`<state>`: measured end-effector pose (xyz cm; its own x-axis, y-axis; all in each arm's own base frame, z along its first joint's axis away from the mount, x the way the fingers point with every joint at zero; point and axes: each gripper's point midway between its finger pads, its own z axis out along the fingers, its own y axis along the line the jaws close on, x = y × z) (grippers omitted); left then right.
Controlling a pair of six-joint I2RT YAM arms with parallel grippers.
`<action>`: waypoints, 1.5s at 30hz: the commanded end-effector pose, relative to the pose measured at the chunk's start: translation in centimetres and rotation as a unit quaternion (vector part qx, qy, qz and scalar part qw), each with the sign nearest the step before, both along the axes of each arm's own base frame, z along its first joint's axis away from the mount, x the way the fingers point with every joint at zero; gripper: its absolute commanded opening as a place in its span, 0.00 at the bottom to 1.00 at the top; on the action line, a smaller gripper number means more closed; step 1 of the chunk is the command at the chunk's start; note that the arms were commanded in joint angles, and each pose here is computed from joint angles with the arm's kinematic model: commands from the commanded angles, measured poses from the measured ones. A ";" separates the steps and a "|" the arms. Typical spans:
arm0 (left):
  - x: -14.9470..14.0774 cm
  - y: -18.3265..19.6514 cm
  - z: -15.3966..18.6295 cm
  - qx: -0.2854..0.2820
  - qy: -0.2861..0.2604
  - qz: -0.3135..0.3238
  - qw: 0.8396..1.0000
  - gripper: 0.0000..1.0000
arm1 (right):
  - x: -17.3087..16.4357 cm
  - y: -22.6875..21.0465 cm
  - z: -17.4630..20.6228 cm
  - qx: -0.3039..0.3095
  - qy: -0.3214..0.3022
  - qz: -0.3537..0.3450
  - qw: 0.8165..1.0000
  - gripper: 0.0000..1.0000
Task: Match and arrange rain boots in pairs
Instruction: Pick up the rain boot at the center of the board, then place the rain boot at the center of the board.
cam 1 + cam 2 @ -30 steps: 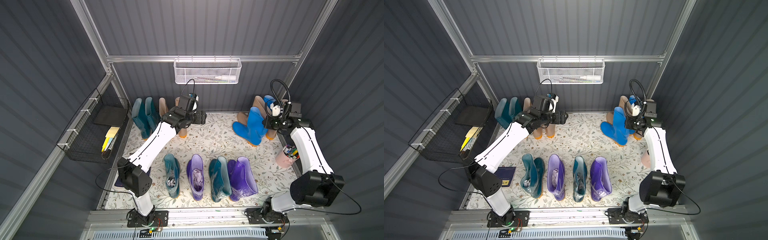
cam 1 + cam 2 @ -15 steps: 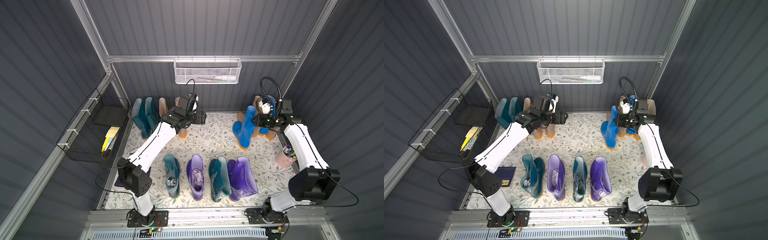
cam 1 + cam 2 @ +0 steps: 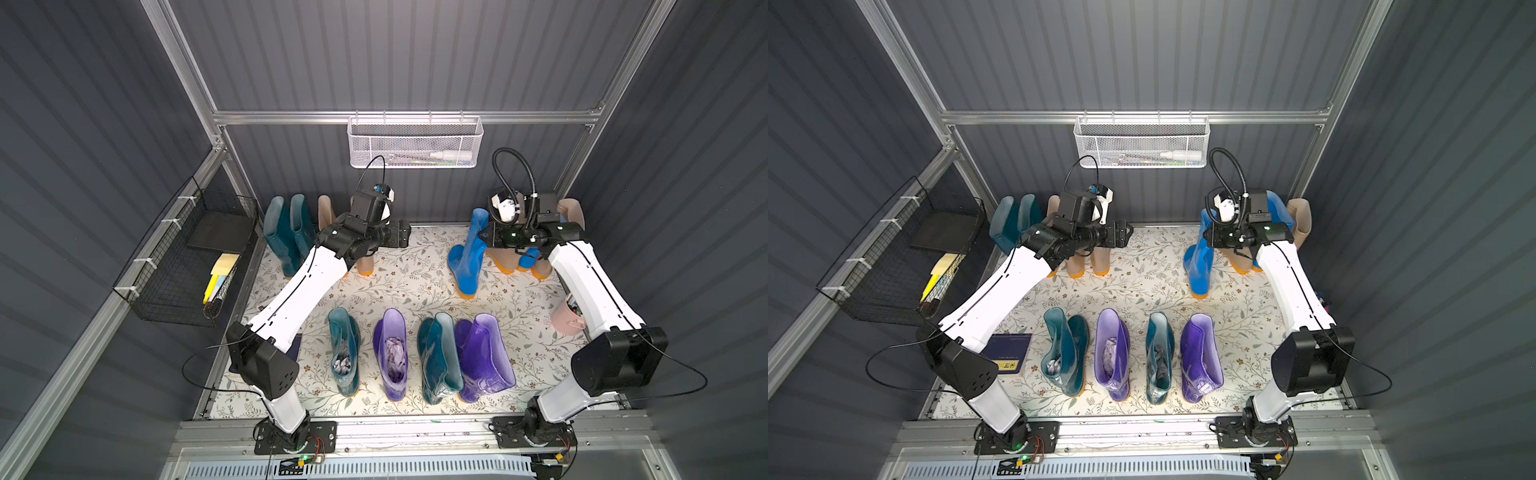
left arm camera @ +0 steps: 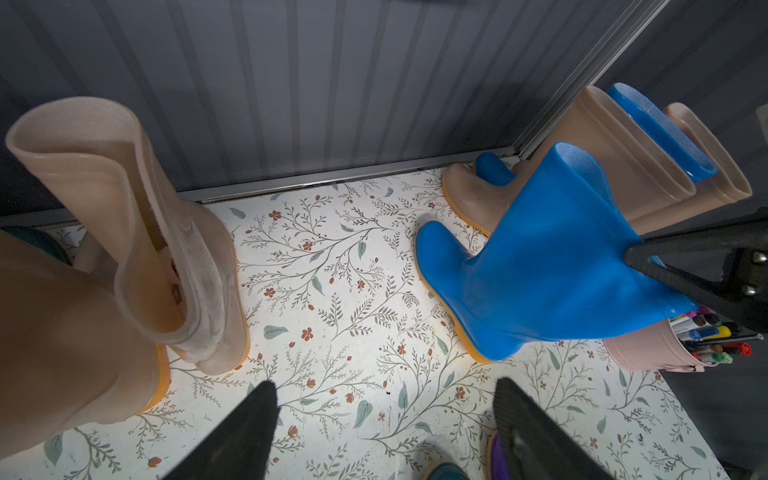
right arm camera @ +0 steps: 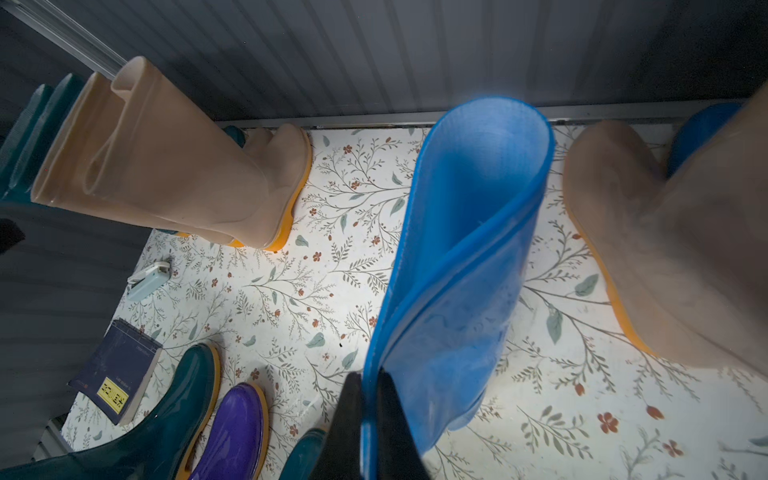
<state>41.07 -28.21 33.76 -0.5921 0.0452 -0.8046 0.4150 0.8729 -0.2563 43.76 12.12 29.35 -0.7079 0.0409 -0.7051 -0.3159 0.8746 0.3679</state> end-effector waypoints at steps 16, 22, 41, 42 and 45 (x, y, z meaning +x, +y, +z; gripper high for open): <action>-1.2 0.8 0.1 0.014 0.000 0.000 1.000 0.85 | 3.2 8.8 5.8 0.052 -0.102 0.041 0.993 0.00; -1.8 1.6 0.3 0.022 -0.007 0.003 1.000 0.86 | 4.2 11.5 6.3 0.040 -0.113 0.040 0.992 0.00; -3.6 6.4 0.8 0.075 -0.039 0.059 0.995 0.90 | 9.5 19.8 5.8 0.005 -0.141 0.017 0.990 0.00; -3.7 6.6 0.8 0.075 -0.039 0.061 0.995 0.91 | 9.8 20.2 5.6 0.005 -0.142 0.015 0.990 0.00; -3.9 7.3 0.9 0.075 -0.041 0.067 0.994 0.92 | 10.1 21.2 5.3 0.012 -0.144 0.011 0.989 0.00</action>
<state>37.69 -22.21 34.35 -0.5427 0.0798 -0.8361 0.3233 0.9386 -0.1203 53.48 32.66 29.33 -0.5914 -0.0372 -0.8055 -0.4164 0.8695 0.2656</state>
